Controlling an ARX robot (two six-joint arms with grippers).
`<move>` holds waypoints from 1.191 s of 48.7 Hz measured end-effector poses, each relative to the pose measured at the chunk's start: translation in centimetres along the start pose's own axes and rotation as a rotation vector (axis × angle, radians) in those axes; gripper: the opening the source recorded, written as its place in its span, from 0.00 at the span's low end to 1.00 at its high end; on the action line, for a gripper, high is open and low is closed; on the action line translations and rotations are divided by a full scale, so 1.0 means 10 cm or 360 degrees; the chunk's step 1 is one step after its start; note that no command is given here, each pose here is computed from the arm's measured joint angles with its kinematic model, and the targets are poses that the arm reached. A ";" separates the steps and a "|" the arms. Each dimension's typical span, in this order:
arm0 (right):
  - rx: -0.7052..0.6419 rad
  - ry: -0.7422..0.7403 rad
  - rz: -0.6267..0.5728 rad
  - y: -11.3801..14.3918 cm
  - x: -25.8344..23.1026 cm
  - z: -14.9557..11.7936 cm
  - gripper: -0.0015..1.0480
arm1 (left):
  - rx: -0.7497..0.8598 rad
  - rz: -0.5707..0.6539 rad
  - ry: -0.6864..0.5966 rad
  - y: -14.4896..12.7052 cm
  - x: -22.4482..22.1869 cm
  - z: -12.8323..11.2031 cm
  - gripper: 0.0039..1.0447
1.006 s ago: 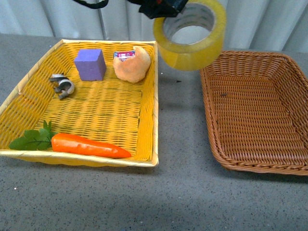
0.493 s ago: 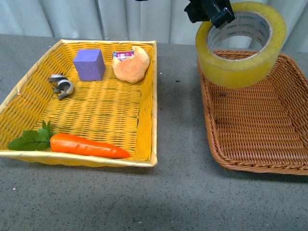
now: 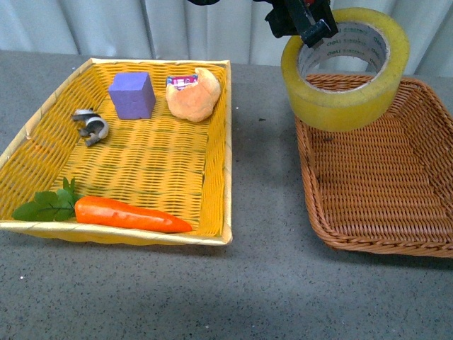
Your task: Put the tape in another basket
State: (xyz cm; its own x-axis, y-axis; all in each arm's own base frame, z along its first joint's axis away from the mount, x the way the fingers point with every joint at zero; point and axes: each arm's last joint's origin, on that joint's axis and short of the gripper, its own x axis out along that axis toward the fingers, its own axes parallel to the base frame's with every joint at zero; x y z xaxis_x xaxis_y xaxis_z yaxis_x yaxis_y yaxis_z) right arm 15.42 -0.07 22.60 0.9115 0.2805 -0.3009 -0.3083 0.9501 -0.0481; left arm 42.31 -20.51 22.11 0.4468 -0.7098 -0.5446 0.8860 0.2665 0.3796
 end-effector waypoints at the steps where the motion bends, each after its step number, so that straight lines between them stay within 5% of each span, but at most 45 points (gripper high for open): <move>1: 0.0016 0.0023 0.0006 -0.02 0.05 0.05 0.91 | 0.0000 0.0000 0.0001 0.00 0.00 0.00 0.14; 25: 0.0181 0.0424 0.0112 -0.19 1.16 0.49 0.91 | 0.0004 -0.0001 0.0000 0.00 0.00 0.00 0.14; 44: 0.0232 0.0596 0.0171 0.09 1.69 0.40 0.91 | 0.0005 -0.0001 0.0000 0.00 0.00 0.00 0.14; 58: 0.0294 0.0613 0.0068 0.07 1.85 0.26 0.91 | 0.0005 -0.0001 0.0000 0.00 0.00 0.00 0.14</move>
State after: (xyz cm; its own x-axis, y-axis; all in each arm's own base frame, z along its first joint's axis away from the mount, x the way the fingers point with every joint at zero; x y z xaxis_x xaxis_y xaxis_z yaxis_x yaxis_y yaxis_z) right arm 32.80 6.17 19.48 0.7200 0.2819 -0.6341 -0.2577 0.9570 0.1328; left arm 42.29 -20.54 22.11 0.4463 -0.7101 -0.5446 0.8858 0.2641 0.3815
